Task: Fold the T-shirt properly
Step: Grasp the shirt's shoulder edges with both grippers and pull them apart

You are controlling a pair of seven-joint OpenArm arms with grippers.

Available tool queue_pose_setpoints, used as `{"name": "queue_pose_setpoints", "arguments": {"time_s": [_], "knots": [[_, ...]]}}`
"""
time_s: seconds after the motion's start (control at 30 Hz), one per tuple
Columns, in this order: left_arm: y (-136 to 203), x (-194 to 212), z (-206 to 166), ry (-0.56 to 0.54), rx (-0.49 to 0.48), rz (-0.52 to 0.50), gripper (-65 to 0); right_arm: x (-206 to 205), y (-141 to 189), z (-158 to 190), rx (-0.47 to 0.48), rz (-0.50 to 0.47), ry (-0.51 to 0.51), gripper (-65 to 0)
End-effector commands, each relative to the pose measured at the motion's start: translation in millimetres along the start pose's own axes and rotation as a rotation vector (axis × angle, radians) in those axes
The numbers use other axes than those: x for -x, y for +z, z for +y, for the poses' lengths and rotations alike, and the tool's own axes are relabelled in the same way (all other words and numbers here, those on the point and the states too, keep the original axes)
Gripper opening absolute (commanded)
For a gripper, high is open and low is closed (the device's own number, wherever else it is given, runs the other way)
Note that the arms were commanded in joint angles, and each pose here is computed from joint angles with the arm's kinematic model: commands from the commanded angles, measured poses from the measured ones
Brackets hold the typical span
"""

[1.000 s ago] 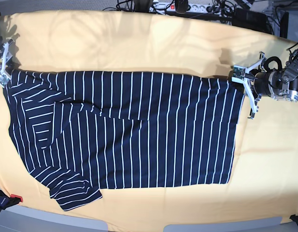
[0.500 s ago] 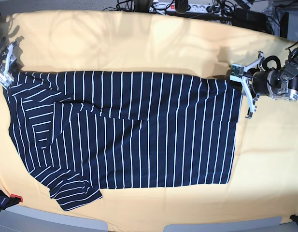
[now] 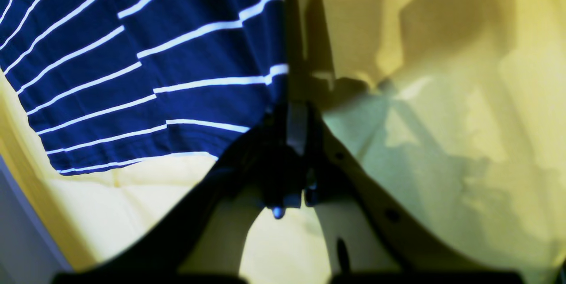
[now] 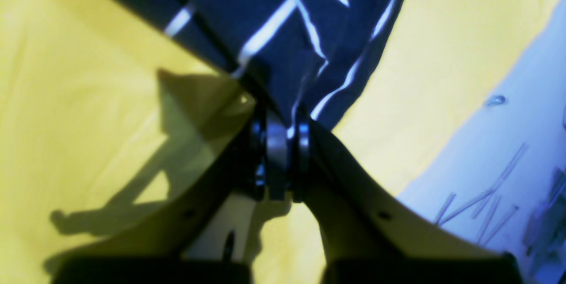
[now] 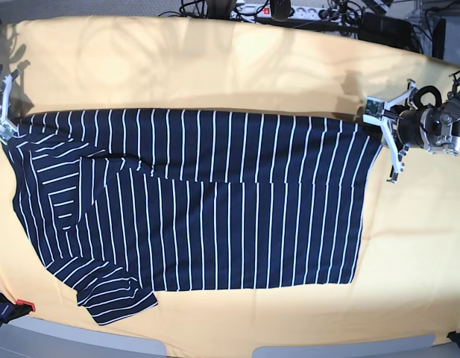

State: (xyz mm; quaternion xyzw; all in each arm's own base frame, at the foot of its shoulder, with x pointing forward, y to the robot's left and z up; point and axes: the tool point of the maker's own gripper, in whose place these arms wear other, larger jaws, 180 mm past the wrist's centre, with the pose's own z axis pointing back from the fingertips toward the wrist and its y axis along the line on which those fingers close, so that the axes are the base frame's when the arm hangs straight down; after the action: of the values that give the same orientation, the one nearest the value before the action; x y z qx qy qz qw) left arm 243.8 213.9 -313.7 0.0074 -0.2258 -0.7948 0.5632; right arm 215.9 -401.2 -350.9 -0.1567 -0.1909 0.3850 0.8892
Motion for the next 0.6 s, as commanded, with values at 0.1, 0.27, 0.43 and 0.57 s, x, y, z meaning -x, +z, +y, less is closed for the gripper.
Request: {"name": "queue_pose_setpoints", "arguments": {"time_s": [0.1,0.27,0.43,0.57], "knots": [[17,8,6,-0.012,-0.018,0.013,-65.0,-6,17,-25,0.006,0.016,0.025,-65.0],[26,-6,3,-0.036,-0.01,-0.04,-65.0,-11,25,-27,-0.016,0.026,0.031,-65.0],[37,-16,-2,-0.069,0.002,-0.049,-65.0,-6,25,-22,-0.044,0.056,-0.002,-65.0],[43,-17,-4,-0.076,0.009,-0.044,-65.0,-1,26,-17,-0.071,0.083,-0.029,-65.0]]}}
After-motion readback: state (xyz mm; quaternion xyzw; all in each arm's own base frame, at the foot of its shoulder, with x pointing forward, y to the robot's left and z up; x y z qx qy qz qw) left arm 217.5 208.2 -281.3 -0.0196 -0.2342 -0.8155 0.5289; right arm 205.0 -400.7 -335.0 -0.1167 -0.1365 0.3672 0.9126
